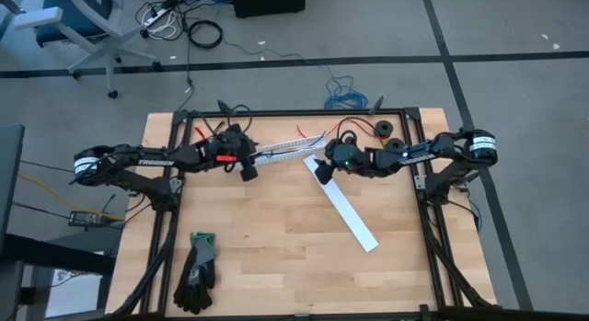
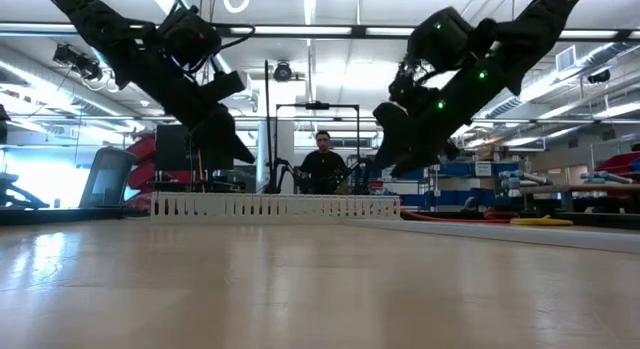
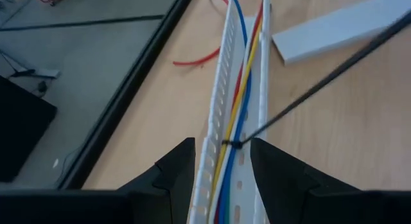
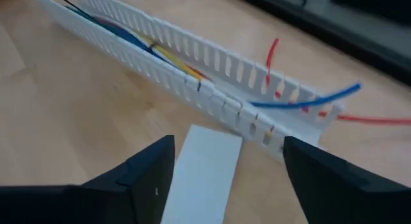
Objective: Ziptie cables
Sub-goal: Close the white cable duct
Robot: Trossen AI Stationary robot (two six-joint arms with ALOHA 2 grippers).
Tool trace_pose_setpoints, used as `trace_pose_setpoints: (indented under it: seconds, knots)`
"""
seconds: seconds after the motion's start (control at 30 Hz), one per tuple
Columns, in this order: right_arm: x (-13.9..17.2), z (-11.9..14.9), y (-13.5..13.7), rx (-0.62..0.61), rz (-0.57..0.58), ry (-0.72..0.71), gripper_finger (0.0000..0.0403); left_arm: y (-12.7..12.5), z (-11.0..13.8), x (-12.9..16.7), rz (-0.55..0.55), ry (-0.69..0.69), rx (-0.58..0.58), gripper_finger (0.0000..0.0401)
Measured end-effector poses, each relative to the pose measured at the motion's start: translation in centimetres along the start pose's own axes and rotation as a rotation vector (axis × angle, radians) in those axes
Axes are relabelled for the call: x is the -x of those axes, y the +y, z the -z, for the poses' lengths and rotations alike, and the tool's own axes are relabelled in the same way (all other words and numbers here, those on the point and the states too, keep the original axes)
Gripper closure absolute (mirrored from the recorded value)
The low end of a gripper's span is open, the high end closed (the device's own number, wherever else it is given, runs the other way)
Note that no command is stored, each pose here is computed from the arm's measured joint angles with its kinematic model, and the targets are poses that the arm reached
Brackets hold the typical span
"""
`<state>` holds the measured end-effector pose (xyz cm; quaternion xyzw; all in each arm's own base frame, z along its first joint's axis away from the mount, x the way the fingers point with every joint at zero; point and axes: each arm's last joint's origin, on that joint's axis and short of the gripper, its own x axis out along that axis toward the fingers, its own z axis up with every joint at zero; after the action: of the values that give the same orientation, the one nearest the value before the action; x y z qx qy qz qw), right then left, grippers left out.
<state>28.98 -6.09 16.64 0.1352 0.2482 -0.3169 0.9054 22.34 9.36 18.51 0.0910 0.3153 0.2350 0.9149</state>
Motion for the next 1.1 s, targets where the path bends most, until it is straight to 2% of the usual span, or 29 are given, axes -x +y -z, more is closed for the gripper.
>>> trace_pose_setpoints:
  seconds: [0.13,0.33,0.53,0.63,0.87,1.0,1.1]
  knots:
    - [-1.4,1.1,0.1,-0.001,-0.024,0.081,0.0108,-0.1,0.5,0.0,0.012,0.046,-0.010,0.0241]
    - [-4.6,1.7,2.5,0.090,-0.031,0.161,0.0112,-0.1,0.6,0.0,0.015,0.058,-0.012,0.0241]
    - [-7.2,1.7,3.6,0.206,0.120,0.377,0.0128,-0.1,0.6,0.0,0.015,0.058,-0.012,0.0241]
    - [-7.7,1.5,3.8,0.216,0.140,0.415,0.0134,-0.2,0.6,0.0,0.033,0.054,-0.011,0.0241]
    - [-7.5,0.5,3.0,0.087,0.165,0.412,0.0144,-0.3,0.6,0.0,0.066,0.047,-0.006,0.0241]
    - [-7.8,0.3,2.2,-0.044,0.129,0.458,0.0150,-0.3,0.6,0.0,0.068,0.047,0.012,0.0241]
    - [-7.9,0.2,2.2,-0.081,0.118,0.449,0.0154,-0.4,0.5,0.0,0.092,0.041,0.017,0.0241]
